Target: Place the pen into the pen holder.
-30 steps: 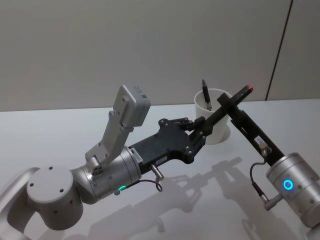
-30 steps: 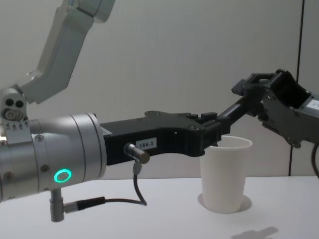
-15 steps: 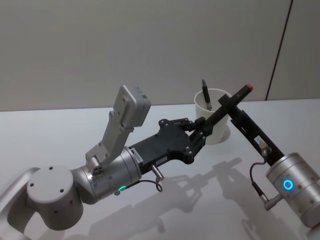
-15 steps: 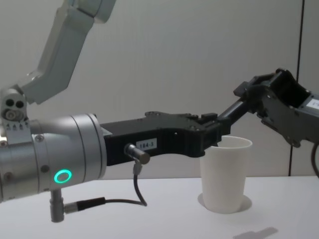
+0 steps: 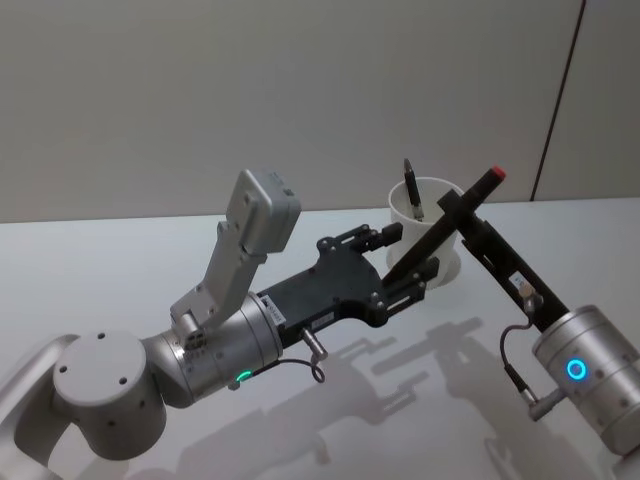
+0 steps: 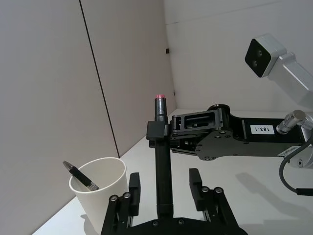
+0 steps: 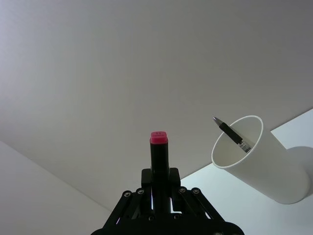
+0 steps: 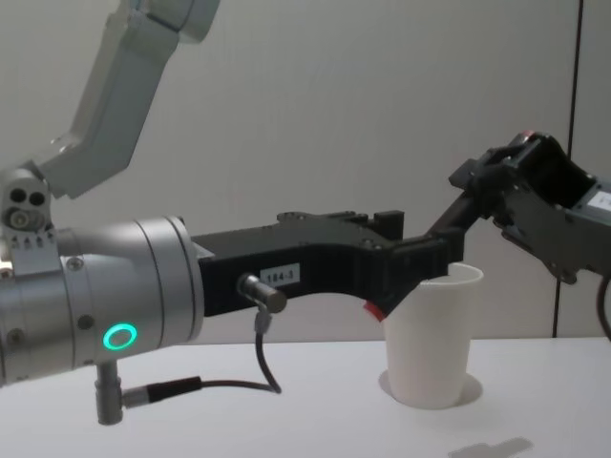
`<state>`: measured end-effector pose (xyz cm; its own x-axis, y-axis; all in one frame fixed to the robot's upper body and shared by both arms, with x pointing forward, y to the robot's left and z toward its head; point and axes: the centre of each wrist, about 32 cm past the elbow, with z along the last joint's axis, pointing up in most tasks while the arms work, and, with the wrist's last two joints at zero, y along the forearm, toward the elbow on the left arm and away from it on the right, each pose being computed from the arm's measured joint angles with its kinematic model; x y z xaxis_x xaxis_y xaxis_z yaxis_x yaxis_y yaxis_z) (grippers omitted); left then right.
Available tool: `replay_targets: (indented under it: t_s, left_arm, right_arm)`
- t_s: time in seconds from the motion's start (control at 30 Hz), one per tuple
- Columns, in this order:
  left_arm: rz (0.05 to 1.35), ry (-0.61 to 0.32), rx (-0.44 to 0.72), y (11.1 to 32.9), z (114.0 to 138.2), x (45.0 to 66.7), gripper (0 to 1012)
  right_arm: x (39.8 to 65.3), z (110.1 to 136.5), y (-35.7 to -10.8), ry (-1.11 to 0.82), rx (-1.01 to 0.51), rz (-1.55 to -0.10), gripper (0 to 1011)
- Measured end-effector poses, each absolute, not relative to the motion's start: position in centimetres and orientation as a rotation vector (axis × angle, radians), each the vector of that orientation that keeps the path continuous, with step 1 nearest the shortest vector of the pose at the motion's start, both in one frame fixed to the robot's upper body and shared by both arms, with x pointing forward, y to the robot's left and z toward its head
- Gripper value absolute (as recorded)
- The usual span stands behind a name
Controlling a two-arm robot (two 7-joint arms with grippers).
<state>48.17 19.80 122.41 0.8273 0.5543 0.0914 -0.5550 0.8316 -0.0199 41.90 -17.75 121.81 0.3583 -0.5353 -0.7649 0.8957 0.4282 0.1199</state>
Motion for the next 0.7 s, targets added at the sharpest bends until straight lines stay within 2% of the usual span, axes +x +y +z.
replay_targets:
  t_s: [0.07,0.23,0.3,0.37,0.4,0.5,0.7]
  left_arm:
    - [0.589,-0.095,0.008,19.80,122.40,48.17,612]
    - [0.589,-0.095,0.008,19.80,122.39,48.17,805]
    - [0.589,-0.095,0.008,19.79,122.40,48.17,832]
    - [0.589,-0.095,0.008,19.79,122.39,48.17,918]
    - [0.589,-0.095,0.008,19.80,122.39,48.17,918]
    - [0.589,-0.095,0.008,19.79,122.39,48.17,1001]
    - [0.589,-0.095,0.008,19.80,122.39,48.17,1001]
  right_arm:
    - [41.90,121.81,-17.74,0.715,0.589,-0.995,211]
    - [41.90,121.81,-17.74,0.715,0.590,-0.994,211]
    - [41.90,121.82,-17.74,0.715,0.590,-0.994,211]
    - [41.90,121.82,-17.74,0.714,0.590,-0.994,211]
    - [41.90,121.82,-17.74,0.714,0.590,-0.994,211]
    - [41.91,121.83,-17.78,0.711,0.594,-0.995,211]
    - [42.01,121.81,-18.02,0.701,0.609,-1.003,213]
